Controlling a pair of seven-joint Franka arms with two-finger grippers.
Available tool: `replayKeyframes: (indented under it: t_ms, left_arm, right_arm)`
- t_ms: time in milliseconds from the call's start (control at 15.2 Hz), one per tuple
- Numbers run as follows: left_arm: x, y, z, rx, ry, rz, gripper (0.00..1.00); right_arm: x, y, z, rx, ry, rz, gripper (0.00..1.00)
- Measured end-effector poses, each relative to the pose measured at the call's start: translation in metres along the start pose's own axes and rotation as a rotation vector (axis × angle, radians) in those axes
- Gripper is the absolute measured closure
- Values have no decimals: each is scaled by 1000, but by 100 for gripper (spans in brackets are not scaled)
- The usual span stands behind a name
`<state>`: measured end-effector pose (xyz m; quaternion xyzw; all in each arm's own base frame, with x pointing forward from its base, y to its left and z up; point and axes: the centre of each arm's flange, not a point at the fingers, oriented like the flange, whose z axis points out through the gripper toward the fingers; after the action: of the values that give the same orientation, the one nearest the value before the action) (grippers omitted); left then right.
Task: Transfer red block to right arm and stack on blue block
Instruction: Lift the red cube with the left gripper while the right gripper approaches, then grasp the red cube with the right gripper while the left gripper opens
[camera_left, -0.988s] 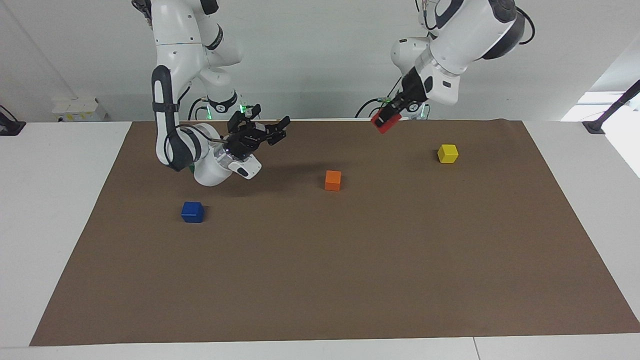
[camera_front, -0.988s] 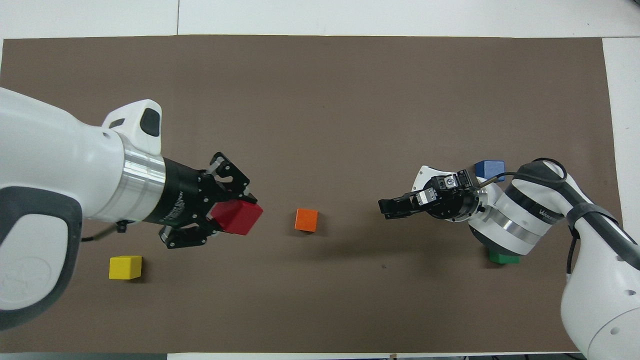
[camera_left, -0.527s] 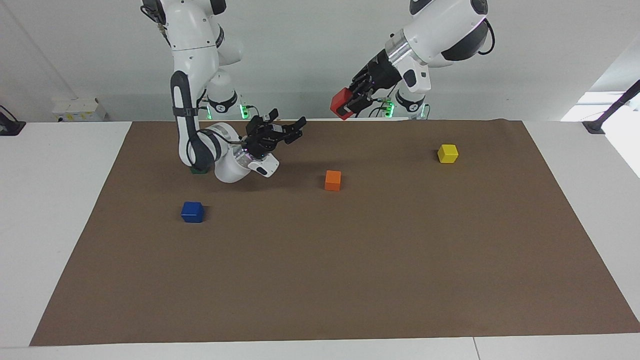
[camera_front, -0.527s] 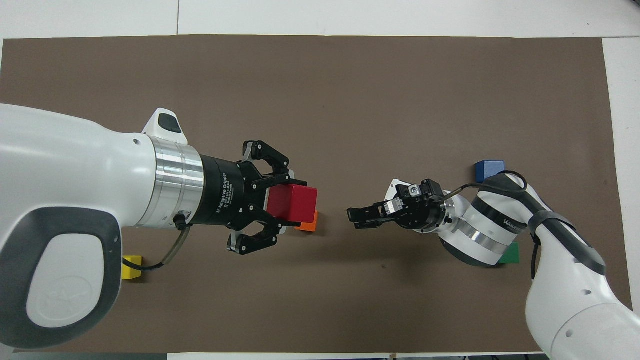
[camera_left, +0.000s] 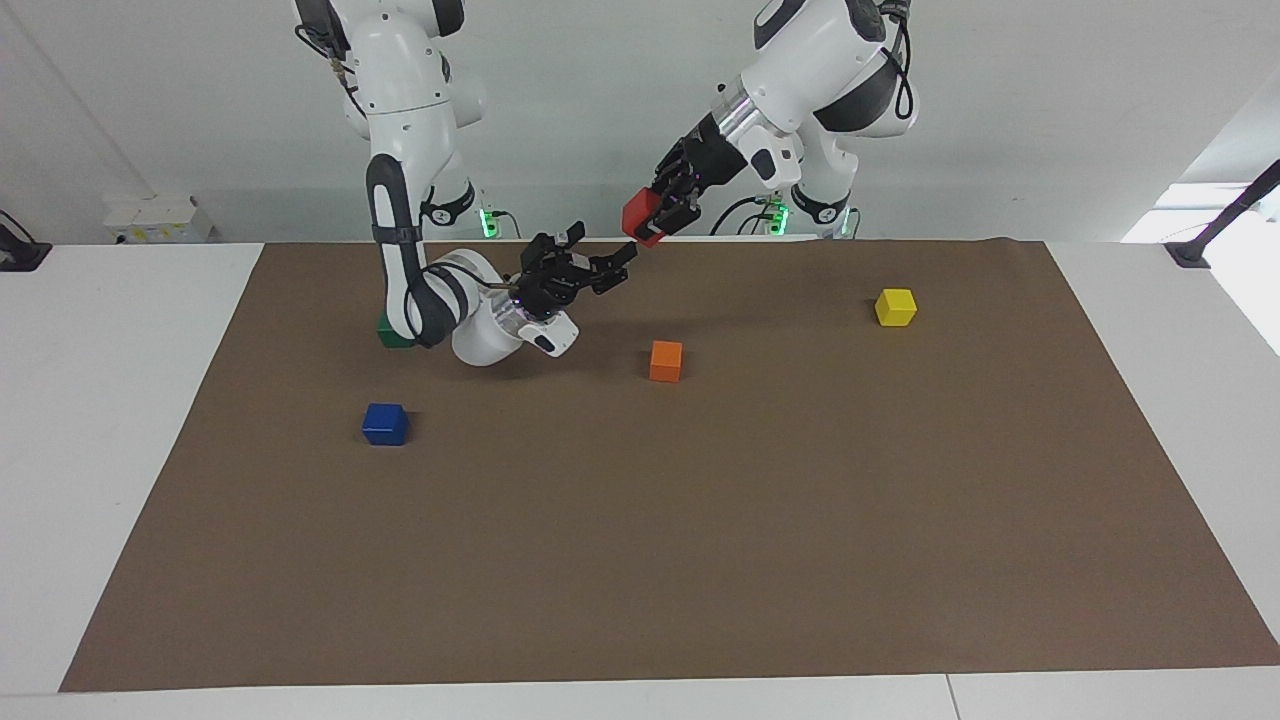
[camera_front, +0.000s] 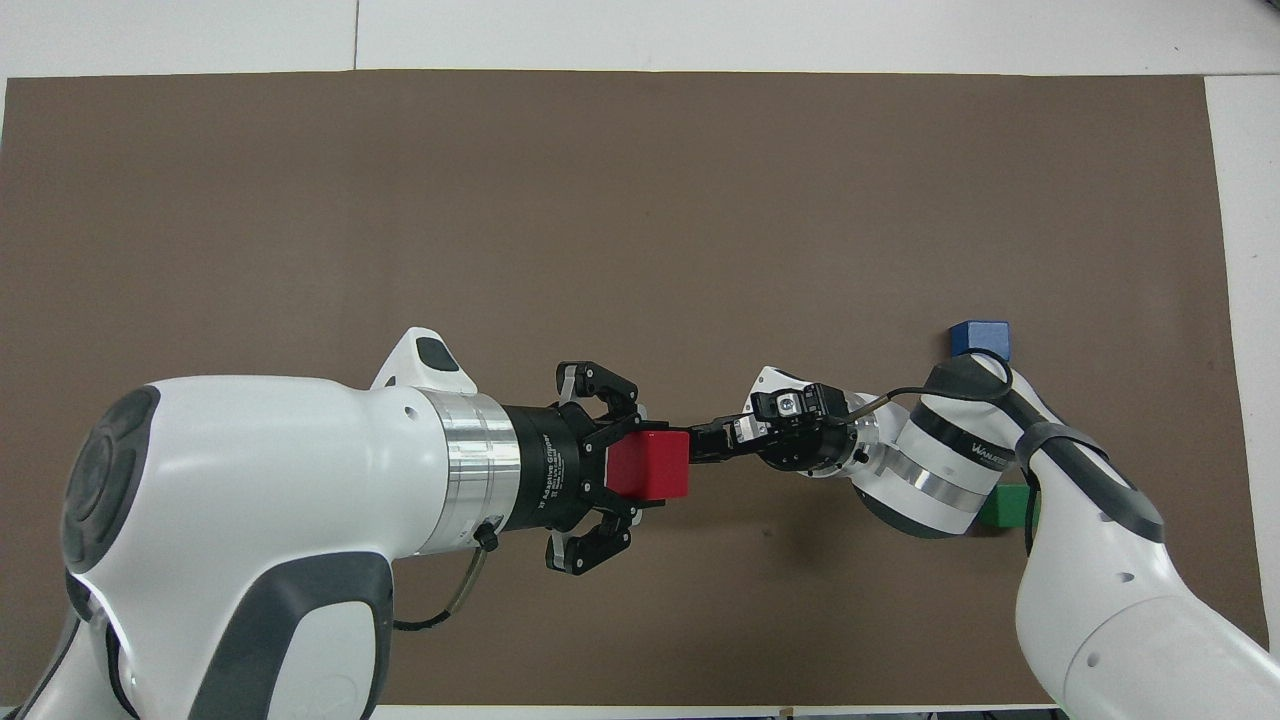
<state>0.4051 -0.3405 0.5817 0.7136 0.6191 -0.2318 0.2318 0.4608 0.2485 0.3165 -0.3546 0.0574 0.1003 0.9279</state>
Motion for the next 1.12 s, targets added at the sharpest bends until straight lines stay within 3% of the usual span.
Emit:
replayKeyframes:
  t_ms: [263,527,922,1053,1119]
  left_arm:
    - [-2,1,-4,-30,-7,-78,46]
    - [3,7,-4,-90,-24,-277,46]
    - [12,2,11,-71,-8,-324,46]
    - [9,0,13,-67,-7,-319,46]
    - [9,0,13,-67,-7,-318,46]
  right_arm:
    - [5,25,-4,-6,-4,-40,0]
    - [11,40,2,16,-14,-56,0]
    - [15,49,35,54,-32,-69,0]
    - [16,49,34,53,-31,-70,19]
    - [16,49,34,52,-30,-74,19]
